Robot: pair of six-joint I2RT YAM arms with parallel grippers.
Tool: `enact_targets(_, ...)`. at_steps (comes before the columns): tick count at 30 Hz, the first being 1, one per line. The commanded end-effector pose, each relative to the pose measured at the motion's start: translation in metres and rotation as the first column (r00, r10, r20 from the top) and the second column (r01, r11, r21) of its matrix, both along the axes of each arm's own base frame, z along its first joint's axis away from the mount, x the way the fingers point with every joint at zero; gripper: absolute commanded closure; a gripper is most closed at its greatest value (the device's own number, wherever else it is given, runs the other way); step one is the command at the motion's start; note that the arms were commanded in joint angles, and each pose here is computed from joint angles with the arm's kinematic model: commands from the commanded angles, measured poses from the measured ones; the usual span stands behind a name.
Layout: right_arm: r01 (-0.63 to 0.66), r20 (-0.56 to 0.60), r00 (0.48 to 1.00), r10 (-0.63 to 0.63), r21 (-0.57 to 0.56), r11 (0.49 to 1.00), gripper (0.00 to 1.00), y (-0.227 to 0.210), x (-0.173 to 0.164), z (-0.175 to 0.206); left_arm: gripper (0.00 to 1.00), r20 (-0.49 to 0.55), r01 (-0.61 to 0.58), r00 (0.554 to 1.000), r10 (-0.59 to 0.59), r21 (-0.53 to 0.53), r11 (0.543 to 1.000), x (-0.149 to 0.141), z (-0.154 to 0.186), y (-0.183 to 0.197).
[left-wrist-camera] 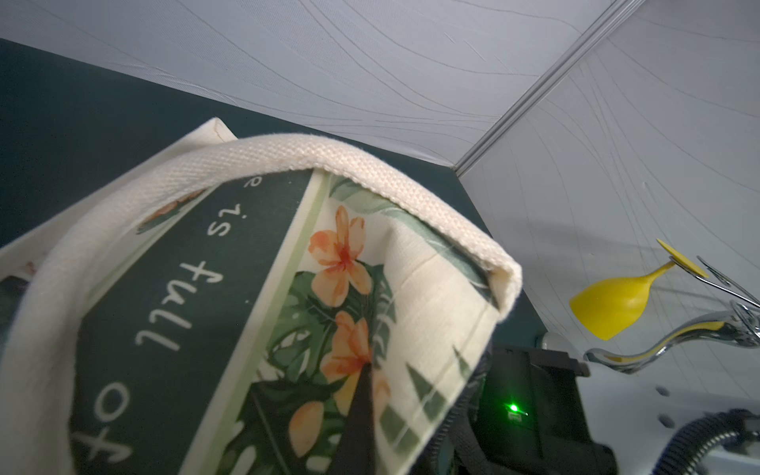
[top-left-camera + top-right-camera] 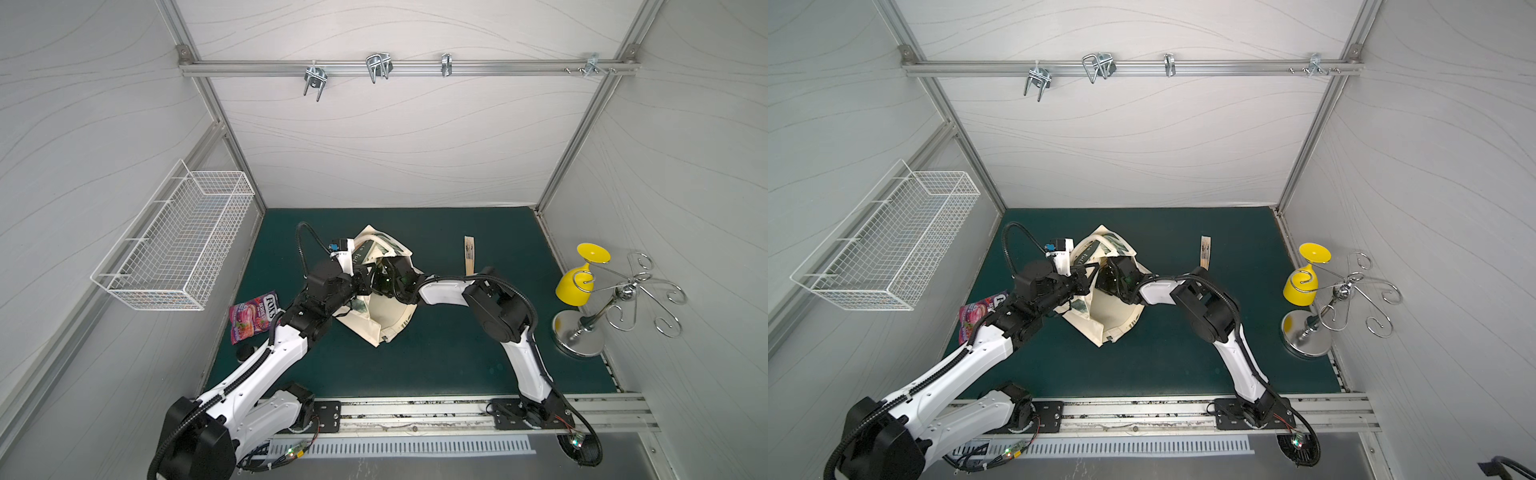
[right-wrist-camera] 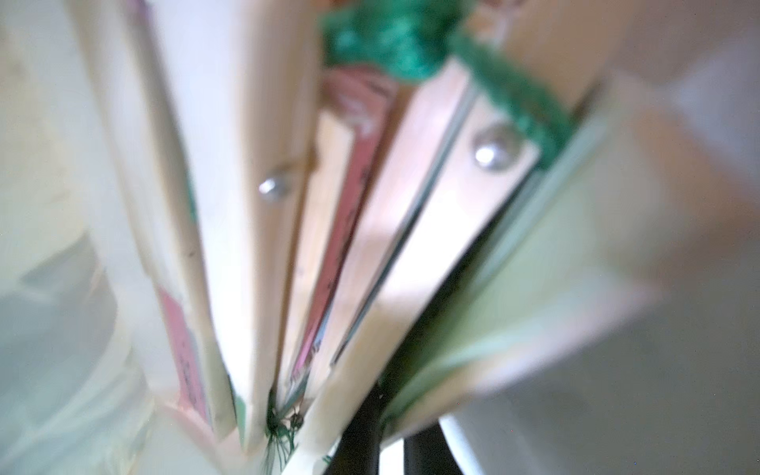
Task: Take out the folding fans from the tote bags
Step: Pick up the folding fan from the canvas bag.
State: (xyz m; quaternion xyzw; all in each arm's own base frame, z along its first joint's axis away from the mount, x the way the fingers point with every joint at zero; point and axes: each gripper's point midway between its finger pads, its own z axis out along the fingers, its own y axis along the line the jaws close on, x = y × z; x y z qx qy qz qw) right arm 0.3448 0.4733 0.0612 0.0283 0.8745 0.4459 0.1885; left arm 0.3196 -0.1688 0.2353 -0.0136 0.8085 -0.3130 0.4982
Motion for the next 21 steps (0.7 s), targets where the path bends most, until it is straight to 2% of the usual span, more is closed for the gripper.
enact_targets(1, -0.016, 0.103, 0.994, 0.026, -0.1, 0.995, 0.99, -0.023, -0.001, 0.009, 1.0, 0.117, -0.157, 0.982, 0.151, 0.043, 0.987, 0.016, 0.037, 0.027)
enact_targets(9, -0.074, 0.242, 0.964, 0.113, -0.162, 0.984, 1.0, -0.033, -0.024, 0.05, 1.0, 0.125, -0.253, 0.963, 0.24, 0.096, 0.963, 0.027, 0.041, 0.042)
enact_targets(18, -0.16, 0.423, 0.874, 0.239, -0.214, 0.964, 1.0, -0.038, -0.058, 0.095, 1.0, 0.161, -0.257, 0.959, 0.232, 0.152, 0.954, 0.026, 0.047, 0.046)
enact_targets(21, -0.169, 0.448, 0.858, 0.251, -0.214, 0.962, 1.0, -0.045, -0.064, 0.103, 1.0, 0.165, -0.252, 0.961, 0.224, 0.181, 0.951, 0.025, 0.045, 0.047)
